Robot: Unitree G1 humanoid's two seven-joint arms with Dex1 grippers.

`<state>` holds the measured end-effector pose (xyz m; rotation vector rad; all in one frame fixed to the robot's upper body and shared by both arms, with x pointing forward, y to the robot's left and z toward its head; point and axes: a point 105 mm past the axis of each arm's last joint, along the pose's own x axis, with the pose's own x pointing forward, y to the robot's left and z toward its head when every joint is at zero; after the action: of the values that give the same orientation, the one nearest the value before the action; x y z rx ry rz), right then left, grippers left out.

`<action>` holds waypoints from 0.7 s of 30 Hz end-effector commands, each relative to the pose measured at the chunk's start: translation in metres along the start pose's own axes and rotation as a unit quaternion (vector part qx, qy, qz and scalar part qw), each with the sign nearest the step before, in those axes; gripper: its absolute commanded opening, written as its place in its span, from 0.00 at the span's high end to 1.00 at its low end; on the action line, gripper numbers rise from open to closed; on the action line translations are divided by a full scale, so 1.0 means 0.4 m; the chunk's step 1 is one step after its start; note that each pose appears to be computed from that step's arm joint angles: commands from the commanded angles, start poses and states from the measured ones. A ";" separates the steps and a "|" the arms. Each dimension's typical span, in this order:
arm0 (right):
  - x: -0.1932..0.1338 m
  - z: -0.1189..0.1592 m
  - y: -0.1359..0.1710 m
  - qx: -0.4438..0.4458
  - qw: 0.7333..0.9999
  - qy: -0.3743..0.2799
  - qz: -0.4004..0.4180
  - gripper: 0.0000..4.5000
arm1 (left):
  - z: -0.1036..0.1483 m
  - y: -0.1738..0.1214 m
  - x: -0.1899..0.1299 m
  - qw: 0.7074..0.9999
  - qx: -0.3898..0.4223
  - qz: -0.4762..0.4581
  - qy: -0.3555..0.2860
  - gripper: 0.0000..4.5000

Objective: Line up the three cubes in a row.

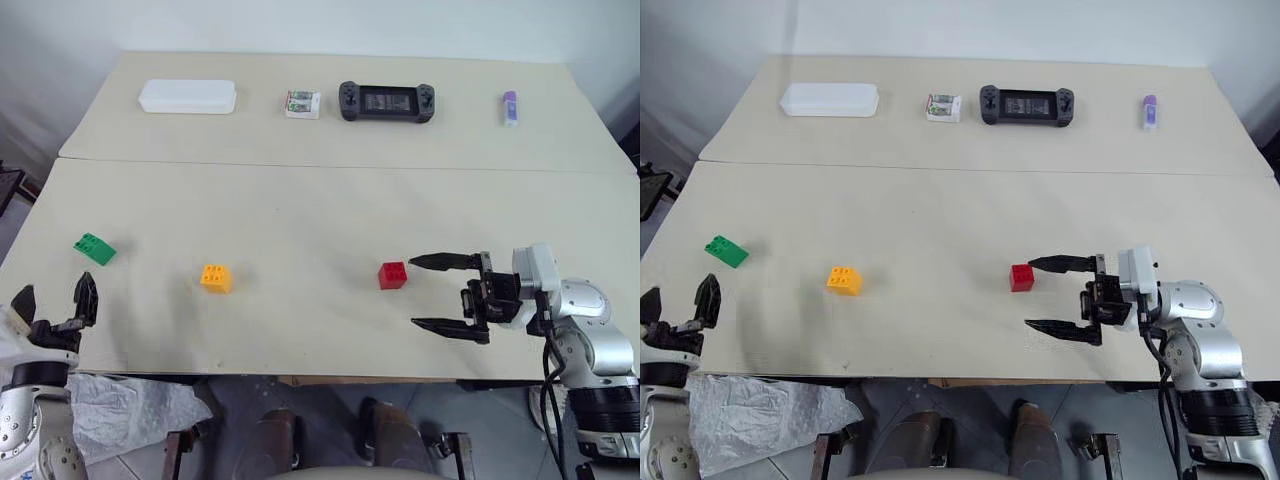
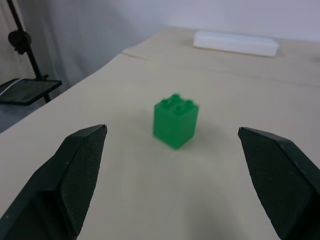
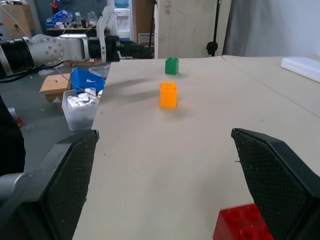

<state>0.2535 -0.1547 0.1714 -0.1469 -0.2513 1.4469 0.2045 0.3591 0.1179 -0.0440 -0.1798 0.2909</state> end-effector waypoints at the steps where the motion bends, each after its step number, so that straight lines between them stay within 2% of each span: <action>1: 0.012 0.033 0.005 -0.013 1.000 -0.022 0.003 0.01 | -0.016 0.090 -0.080 1.000 0.022 0.021 0.007 0.00; 7: 0.010 0.028 0.009 -0.019 1.000 -0.023 0.005 0.01 | -0.028 0.153 -0.131 0.999 0.025 0.008 0.030 0.00; 10: 0.010 0.026 0.009 -0.027 0.999 -0.033 -0.003 0.01 | -0.023 0.152 -0.114 0.999 0.035 -0.011 0.030 0.00; 17: 0.037 0.020 0.017 -0.007 0.999 -0.052 0.005 0.01 | 0.010 0.100 0.052 0.992 0.048 -0.116 0.020 0.00; 21: 0.067 0.024 0.019 -0.007 0.998 -0.058 0.014 0.01 | 0.017 0.072 0.166 0.981 0.067 -0.176 0.049 0.00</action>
<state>0.2505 -0.1340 0.1706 -0.0584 -0.3095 1.4651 0.2526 0.4037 0.1367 0.0841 -0.1154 -0.0189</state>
